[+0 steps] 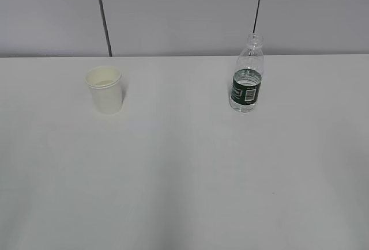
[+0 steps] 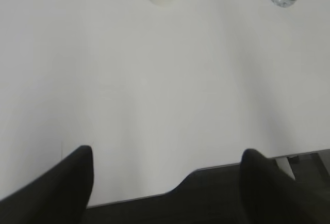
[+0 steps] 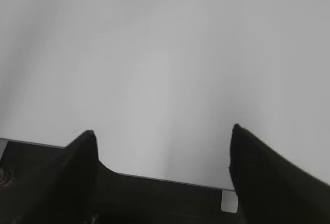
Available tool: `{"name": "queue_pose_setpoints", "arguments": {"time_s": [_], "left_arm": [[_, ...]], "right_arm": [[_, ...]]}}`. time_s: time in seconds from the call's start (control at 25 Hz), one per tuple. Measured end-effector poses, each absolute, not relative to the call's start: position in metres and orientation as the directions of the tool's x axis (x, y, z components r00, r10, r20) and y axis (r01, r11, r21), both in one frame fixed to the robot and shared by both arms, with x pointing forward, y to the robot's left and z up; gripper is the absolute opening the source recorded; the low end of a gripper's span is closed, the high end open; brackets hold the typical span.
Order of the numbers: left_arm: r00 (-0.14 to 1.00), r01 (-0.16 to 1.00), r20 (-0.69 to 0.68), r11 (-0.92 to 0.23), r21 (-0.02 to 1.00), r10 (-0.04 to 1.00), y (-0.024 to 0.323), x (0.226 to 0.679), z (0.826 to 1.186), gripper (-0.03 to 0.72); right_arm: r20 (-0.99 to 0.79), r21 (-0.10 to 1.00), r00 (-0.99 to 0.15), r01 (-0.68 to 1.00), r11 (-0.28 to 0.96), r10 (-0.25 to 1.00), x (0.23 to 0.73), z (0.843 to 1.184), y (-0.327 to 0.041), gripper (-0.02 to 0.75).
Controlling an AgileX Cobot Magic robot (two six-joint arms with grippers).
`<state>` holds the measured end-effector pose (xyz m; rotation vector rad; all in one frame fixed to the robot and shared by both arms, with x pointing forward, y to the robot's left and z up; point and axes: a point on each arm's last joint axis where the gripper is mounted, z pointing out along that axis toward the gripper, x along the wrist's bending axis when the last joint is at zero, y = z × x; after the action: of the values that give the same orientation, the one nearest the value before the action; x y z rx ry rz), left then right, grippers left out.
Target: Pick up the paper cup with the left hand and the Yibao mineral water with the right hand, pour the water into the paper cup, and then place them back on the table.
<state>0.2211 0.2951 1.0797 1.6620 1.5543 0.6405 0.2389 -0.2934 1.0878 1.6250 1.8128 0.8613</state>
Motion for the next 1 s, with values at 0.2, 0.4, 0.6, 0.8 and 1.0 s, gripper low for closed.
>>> {"name": "queue_pose_setpoints", "arguments": {"time_s": [0.2, 0.4, 0.6, 0.8, 1.0], "left_arm": [[0.155, 0.576, -0.154, 0.038, 0.817, 0.976, 0.294, 0.213, 1.074, 0.522], [0.17, 0.554, -0.158, 0.039, 0.832, 0.973, 0.294, 0.206, 1.071, 0.489], [0.147, 0.553, -0.122, 0.021, 0.833, 0.982, 0.297, 0.207, 1.067, 0.461], [0.144, 0.585, -0.12, 0.013, 0.811, 0.982, 0.297, 0.212, 1.056, 0.44], [0.129, 0.523, -0.098, 0.016, 0.852, 0.987, 0.299, 0.216, 1.058, 0.433]], "right_arm": [[0.01, 0.805, -0.116, 0.59, 0.061, 0.993, 0.223, 1.074, -0.294, 0.585], [0.006, 0.834, -0.116, 0.548, 0.059, 0.993, 0.211, 1.06, -0.295, 0.585], [0.007, 0.815, -0.115, 0.576, 0.061, 0.993, 0.215, 1.049, -0.295, 0.585], [0.007, 0.814, -0.115, 0.578, 0.061, 0.993, 0.215, 1.048, -0.295, 0.585], [0.003, 0.829, -0.111, 0.557, 0.059, 0.994, 0.219, 1.048, -0.295, 0.585]]}}
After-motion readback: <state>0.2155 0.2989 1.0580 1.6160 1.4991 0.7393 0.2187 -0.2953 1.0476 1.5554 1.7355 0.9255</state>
